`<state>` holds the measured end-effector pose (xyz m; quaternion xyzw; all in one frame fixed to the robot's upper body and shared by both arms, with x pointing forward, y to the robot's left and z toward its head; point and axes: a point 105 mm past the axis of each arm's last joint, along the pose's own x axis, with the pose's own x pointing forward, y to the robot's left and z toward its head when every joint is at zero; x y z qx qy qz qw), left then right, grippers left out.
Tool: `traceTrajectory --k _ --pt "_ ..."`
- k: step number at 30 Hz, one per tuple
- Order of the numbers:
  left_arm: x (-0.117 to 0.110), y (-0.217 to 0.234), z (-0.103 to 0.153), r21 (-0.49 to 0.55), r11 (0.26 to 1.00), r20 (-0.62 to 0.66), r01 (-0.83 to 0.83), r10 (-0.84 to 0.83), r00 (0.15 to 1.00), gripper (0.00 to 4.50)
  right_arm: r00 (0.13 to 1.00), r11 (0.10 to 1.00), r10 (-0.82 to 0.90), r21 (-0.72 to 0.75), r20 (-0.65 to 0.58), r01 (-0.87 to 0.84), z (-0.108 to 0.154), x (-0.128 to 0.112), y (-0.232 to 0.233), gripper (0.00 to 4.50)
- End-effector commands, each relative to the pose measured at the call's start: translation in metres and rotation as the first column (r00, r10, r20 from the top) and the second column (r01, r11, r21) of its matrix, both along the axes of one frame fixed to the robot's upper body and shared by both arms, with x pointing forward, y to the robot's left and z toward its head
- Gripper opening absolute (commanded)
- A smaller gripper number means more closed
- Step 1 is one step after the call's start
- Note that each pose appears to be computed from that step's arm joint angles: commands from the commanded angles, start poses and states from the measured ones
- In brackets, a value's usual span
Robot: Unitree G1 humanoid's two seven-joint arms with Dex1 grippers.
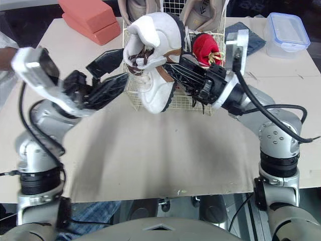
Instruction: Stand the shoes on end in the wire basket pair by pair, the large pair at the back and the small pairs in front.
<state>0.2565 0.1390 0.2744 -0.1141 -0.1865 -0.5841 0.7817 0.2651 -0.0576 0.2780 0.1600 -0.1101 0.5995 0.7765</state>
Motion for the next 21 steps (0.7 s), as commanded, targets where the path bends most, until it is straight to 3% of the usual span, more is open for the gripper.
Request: traceTrajectory --k 1,21 --pt "-0.010 0.002 0.004 0.024 0.990 -0.047 0.138 -0.137 0.989 4.43 0.992 0.994 0.100 0.029 0.082 -0.102 0.011 -0.016 -0.004 0.00" --pt "-0.003 -0.020 -0.006 0.205 0.810 -0.191 0.549 -0.517 0.834 4.43 0.943 0.949 0.307 0.027 0.132 -0.313 0.016 -0.040 0.012 0.00"
